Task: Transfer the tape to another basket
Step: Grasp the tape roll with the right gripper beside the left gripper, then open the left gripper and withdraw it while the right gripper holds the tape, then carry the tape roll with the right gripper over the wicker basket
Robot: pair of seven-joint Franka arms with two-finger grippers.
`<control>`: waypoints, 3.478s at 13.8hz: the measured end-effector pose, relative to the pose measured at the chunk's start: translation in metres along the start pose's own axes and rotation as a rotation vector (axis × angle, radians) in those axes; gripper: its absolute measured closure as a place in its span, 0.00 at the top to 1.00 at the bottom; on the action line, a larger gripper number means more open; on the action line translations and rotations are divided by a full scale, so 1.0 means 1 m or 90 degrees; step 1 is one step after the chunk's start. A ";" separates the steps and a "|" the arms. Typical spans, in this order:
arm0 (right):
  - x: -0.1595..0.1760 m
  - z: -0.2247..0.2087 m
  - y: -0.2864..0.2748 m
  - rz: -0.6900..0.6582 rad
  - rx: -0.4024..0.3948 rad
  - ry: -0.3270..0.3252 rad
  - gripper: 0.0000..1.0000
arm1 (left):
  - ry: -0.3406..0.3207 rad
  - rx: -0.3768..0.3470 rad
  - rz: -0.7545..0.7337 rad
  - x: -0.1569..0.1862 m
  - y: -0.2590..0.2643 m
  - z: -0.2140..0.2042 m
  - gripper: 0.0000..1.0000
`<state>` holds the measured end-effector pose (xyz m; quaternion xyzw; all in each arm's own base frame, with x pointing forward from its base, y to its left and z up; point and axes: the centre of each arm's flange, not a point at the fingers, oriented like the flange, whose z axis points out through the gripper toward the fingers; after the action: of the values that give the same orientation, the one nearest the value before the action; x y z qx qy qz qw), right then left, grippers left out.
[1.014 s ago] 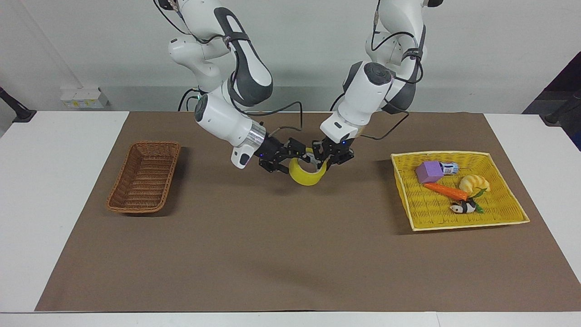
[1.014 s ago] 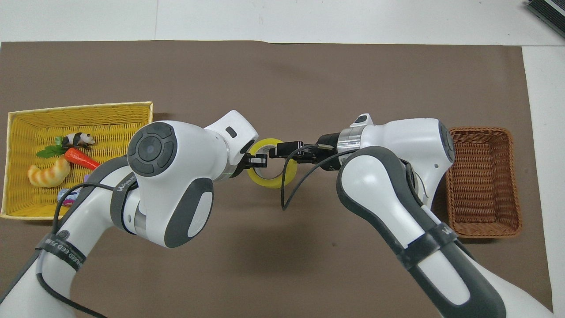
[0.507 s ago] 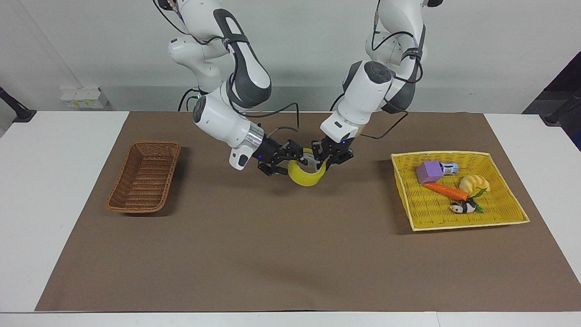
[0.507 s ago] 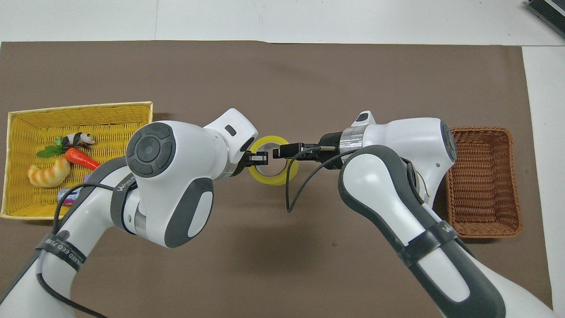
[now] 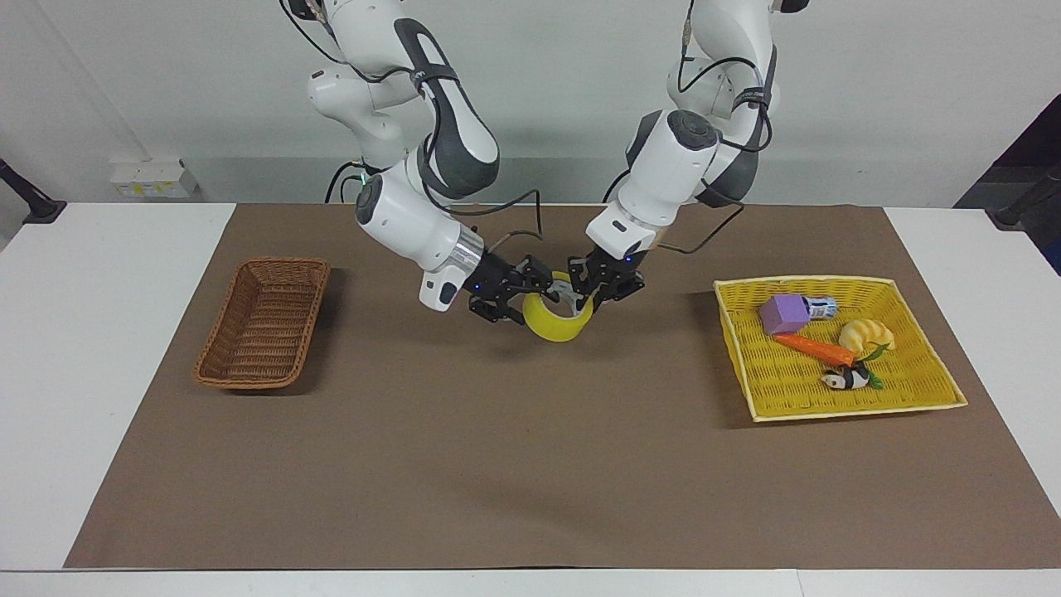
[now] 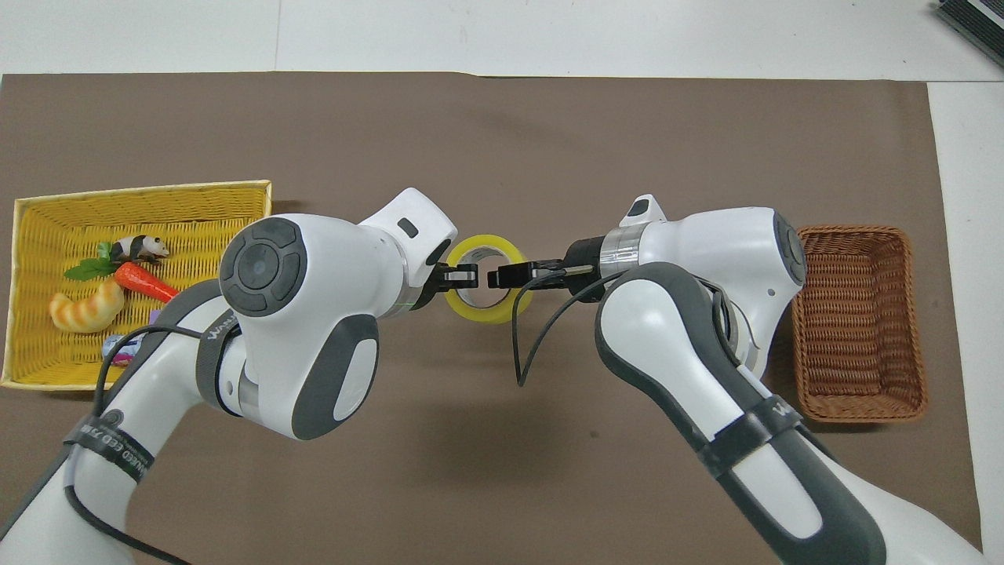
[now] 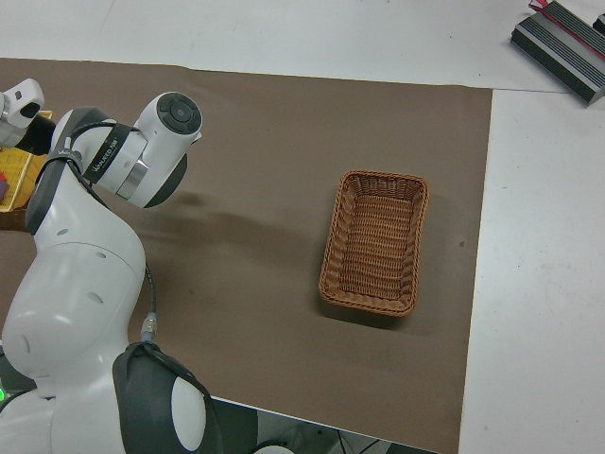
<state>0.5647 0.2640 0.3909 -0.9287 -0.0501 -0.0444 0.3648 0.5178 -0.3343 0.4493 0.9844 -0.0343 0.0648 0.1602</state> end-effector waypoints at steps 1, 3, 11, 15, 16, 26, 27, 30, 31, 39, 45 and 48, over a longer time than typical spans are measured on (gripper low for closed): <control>0.000 0.001 -0.002 -0.005 0.000 -0.001 0.57 | -0.001 0.000 0.000 0.000 0.000 0.001 0.22; 0.000 0.004 -0.001 -0.006 -0.002 -0.001 0.41 | 0.000 -0.003 0.000 -0.001 0.002 0.000 0.22; -0.001 0.011 -0.002 -0.012 -0.009 -0.001 0.00 | 0.003 -0.006 0.002 0.000 0.003 -0.006 0.22; -0.003 0.013 -0.004 -0.015 -0.009 -0.004 0.00 | 0.006 -0.006 0.003 0.001 0.002 -0.006 0.28; -0.004 0.015 -0.006 -0.020 -0.012 -0.007 0.00 | 0.007 -0.006 0.002 0.002 0.001 -0.007 0.40; -0.003 0.013 -0.001 -0.029 -0.026 -0.012 0.00 | 0.045 0.090 0.014 0.037 -0.084 -0.077 1.00; -0.003 0.012 -0.001 -0.029 -0.027 -0.012 0.00 | 0.050 0.102 0.022 0.042 -0.097 -0.085 1.00; -0.003 0.012 0.000 -0.037 -0.035 -0.016 0.00 | 0.059 0.144 0.061 0.060 -0.142 -0.122 1.00; -0.003 0.011 0.002 -0.042 -0.041 -0.022 0.00 | 0.055 0.151 0.074 0.066 -0.154 -0.140 1.00; 0.004 -0.050 0.042 -0.073 -0.116 -0.100 0.00 | -0.004 0.178 0.119 0.070 -0.216 -0.266 1.00; 0.004 -0.123 0.111 -0.053 -0.207 -0.157 0.00 | -0.023 0.193 0.128 0.064 -0.241 -0.298 1.00; 0.002 -0.152 0.148 -0.039 -0.259 -0.171 0.00 | -0.025 0.192 0.131 0.059 -0.243 -0.306 1.00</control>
<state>0.5783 0.0522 0.4022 -0.9786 -0.1163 0.0596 0.1588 0.5616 -0.0088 0.6695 0.9896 -0.1279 0.0661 0.0024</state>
